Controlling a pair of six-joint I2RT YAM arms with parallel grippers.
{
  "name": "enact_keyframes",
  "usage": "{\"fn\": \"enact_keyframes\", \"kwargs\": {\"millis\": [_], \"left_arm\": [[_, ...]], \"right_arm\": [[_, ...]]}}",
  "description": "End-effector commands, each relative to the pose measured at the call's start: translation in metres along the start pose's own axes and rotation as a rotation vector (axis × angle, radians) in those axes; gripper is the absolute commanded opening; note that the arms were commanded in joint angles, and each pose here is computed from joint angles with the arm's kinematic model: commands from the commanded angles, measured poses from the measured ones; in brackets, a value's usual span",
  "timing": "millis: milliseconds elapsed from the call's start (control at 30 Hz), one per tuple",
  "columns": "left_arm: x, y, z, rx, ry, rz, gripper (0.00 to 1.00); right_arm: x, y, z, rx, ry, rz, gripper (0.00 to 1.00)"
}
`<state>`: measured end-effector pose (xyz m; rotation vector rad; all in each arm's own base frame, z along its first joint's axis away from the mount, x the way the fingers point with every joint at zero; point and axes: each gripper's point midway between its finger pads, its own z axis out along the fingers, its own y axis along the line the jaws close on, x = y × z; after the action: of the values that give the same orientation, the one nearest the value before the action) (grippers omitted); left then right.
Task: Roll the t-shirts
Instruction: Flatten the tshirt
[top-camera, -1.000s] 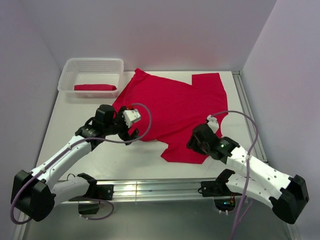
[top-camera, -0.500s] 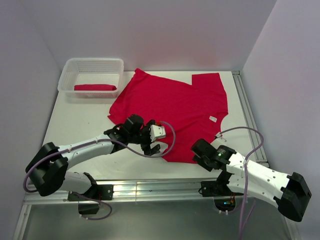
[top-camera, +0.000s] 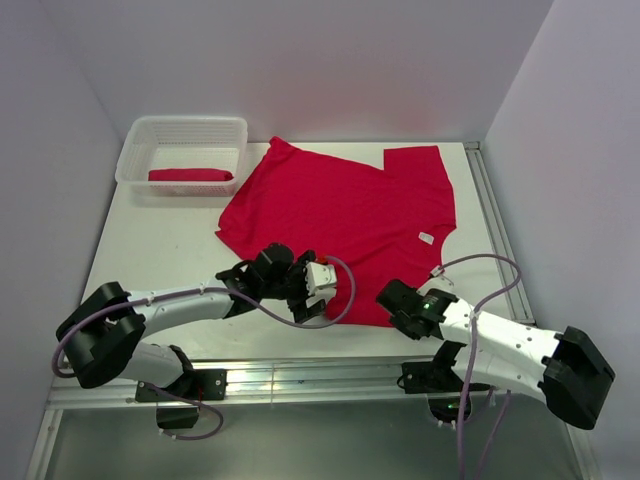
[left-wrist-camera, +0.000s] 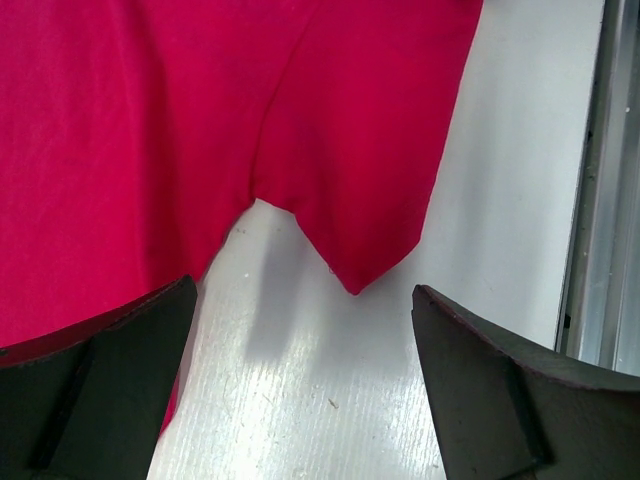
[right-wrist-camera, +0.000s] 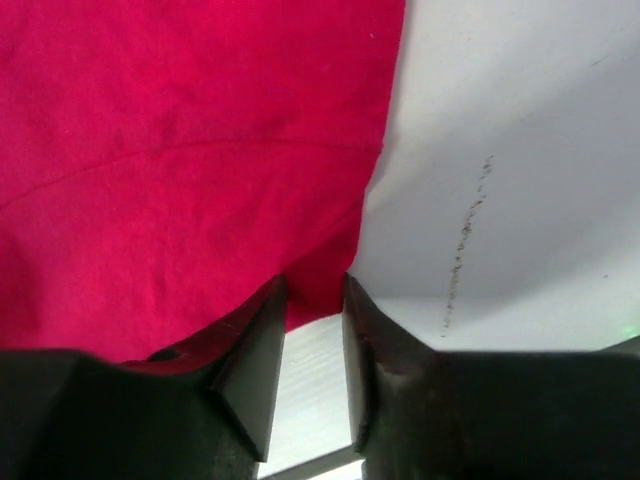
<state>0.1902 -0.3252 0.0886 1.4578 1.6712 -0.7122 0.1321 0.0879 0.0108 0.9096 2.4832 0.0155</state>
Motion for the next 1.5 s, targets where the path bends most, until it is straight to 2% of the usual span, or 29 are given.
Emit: {"fn": "enact_keyframes", "kwargs": {"millis": [0, 33, 67, 100, 267, 433, 467, 600, 867, 933, 1033, 1167, 1233, 1333, 1400, 1467], "left_arm": [[-0.015, 0.006, -0.004, -0.038, -0.055, 0.010, 0.95], [-0.014, 0.006, -0.005, -0.042, -0.053, 0.013, 0.95], [-0.014, 0.006, -0.005, -0.041, -0.053, 0.015, 0.95], [-0.014, 0.006, -0.006, -0.042, -0.053, 0.016, 0.95], [-0.017, 0.007, -0.008, -0.047, -0.061, 0.022, 0.94], [-0.024, 0.008, -0.006, -0.043, -0.074, 0.025, 0.94], [-0.025, 0.009, -0.005, -0.045, -0.075, 0.024, 0.94], [-0.025, 0.010, -0.006, -0.052, -0.077, 0.025, 0.94], [-0.020, 0.012, -0.003, -0.060, -0.066, 0.023, 0.94], [-0.021, 0.012, -0.002, -0.061, -0.065, 0.022, 0.94], [-0.022, 0.014, -0.001, -0.065, -0.067, 0.021, 0.94], [-0.026, 0.014, 0.003, -0.056, -0.068, 0.025, 0.94], [-0.029, 0.013, 0.005, -0.054, -0.073, 0.039, 0.93], [-0.039, 0.007, 0.011, -0.060, -0.091, 0.083, 0.93], [-0.042, 0.000, 0.019, -0.052, -0.091, 0.103, 0.93], [-0.040, -0.012, 0.030, -0.035, -0.079, 0.144, 0.93]], "right_arm": [[-0.014, 0.010, 0.000, 0.003, -0.071, 0.016, 0.34], [-0.013, 0.013, -0.001, -0.001, -0.063, 0.012, 0.24], [-0.010, 0.014, -0.003, 0.001, -0.045, 0.004, 0.04], [-0.009, 0.015, -0.005, -0.003, -0.030, -0.003, 0.00], [-0.011, 0.038, -0.040, -0.107, 0.046, -0.018, 0.00], [-0.044, 0.073, -0.074, -0.197, -0.010, -0.015, 0.00], [-0.048, 0.076, -0.072, -0.187, -0.011, -0.063, 0.00], [-0.074, 0.090, -0.054, -0.149, -0.023, -0.062, 0.00], [-0.128, 0.107, -0.009, -0.121, -0.057, 0.020, 0.00], [-0.134, 0.110, -0.001, -0.106, -0.055, 0.028, 0.02], [-0.141, 0.113, 0.013, -0.084, -0.045, 0.015, 0.12], [-0.143, 0.122, 0.025, -0.092, -0.009, 0.004, 0.17], [-0.146, 0.126, 0.021, -0.105, 0.001, -0.001, 0.31], [-0.146, 0.121, 0.008, -0.143, -0.022, 0.008, 0.47], [-0.148, 0.109, -0.006, -0.155, -0.061, 0.024, 0.51], [-0.148, 0.099, -0.014, -0.158, -0.082, 0.030, 0.51]]}}
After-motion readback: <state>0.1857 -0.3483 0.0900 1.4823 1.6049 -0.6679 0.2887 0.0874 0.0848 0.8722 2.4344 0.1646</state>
